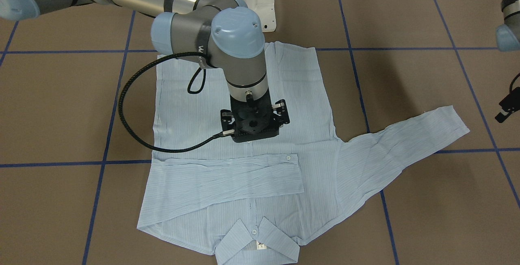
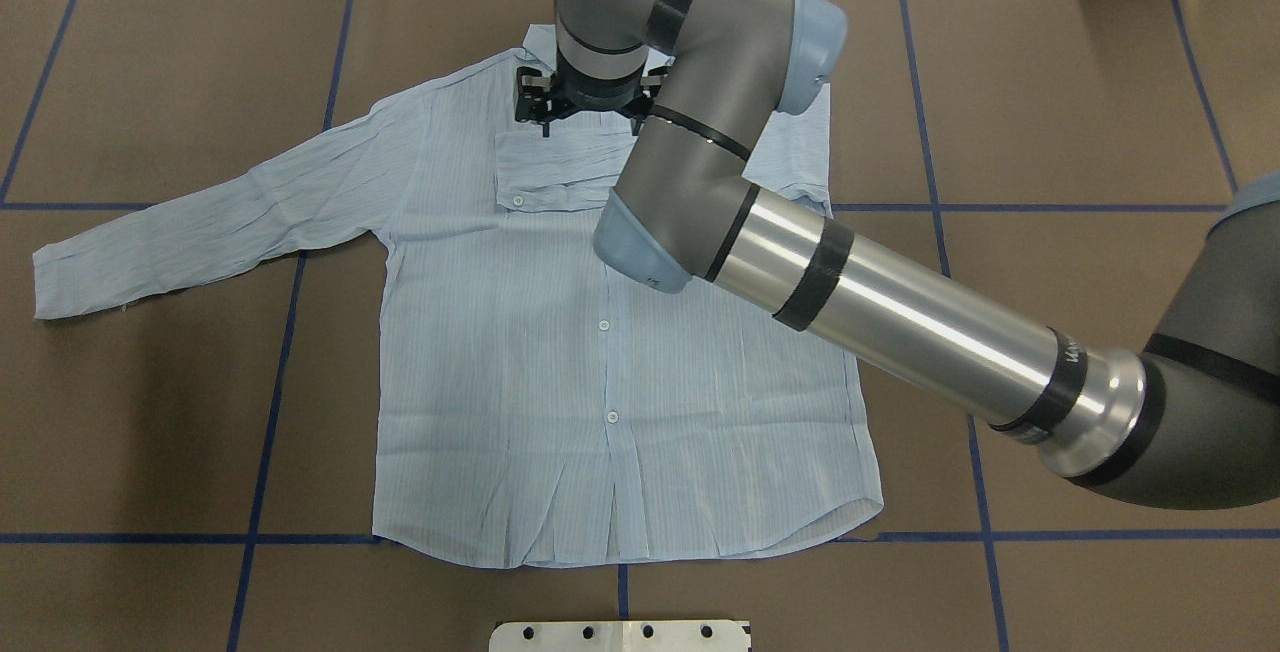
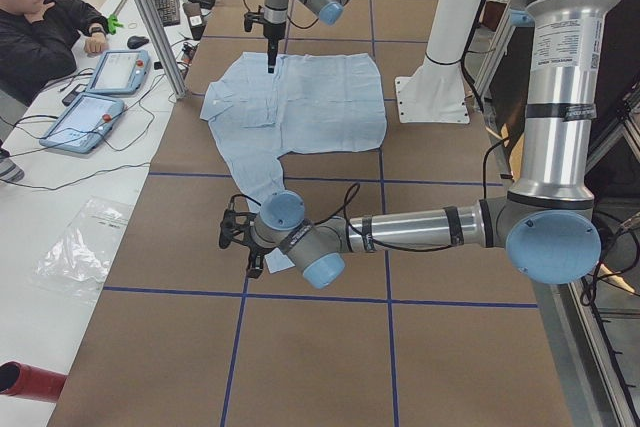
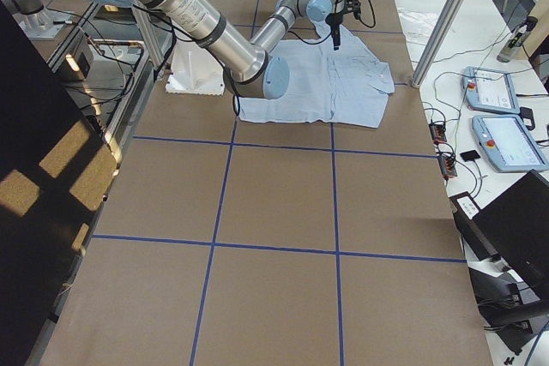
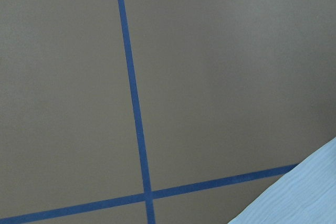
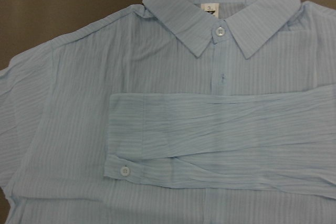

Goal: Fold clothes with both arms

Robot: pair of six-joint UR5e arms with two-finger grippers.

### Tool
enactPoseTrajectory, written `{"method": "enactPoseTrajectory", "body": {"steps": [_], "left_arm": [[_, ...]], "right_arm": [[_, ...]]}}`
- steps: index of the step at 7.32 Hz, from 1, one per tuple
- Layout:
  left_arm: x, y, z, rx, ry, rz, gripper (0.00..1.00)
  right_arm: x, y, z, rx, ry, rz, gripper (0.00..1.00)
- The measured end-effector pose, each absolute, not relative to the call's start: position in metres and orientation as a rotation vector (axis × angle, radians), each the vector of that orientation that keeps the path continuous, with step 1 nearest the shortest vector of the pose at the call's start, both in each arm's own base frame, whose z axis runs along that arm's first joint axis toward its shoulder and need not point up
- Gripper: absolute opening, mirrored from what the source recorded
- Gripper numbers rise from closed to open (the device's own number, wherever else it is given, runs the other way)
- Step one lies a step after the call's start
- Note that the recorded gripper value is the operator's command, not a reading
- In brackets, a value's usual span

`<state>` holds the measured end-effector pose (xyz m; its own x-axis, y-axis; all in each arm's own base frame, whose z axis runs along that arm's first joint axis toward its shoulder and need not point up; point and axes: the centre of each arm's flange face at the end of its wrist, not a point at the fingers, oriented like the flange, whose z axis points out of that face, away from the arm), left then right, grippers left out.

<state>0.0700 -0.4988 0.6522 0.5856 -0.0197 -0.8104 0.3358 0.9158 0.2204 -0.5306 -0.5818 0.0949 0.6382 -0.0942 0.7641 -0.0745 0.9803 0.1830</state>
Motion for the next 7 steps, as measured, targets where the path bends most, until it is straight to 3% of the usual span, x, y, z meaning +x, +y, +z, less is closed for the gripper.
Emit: {"method": "enactPoseTrajectory", "body": {"steps": [3, 7], "left_arm": [[0.125, -0.435, 0.653, 0.387, 0.873, -0.370, 0.96], [0.181, -0.405, 0.662, 0.372, 0.816, -0.396, 0.76]], "right_arm": [[-0.445, -0.590, 0.169, 0.189, -0.841, -0.090, 1.00], [-0.413, -0.594, 0.200, 0.182, -0.833, -0.108, 1.00]]}}
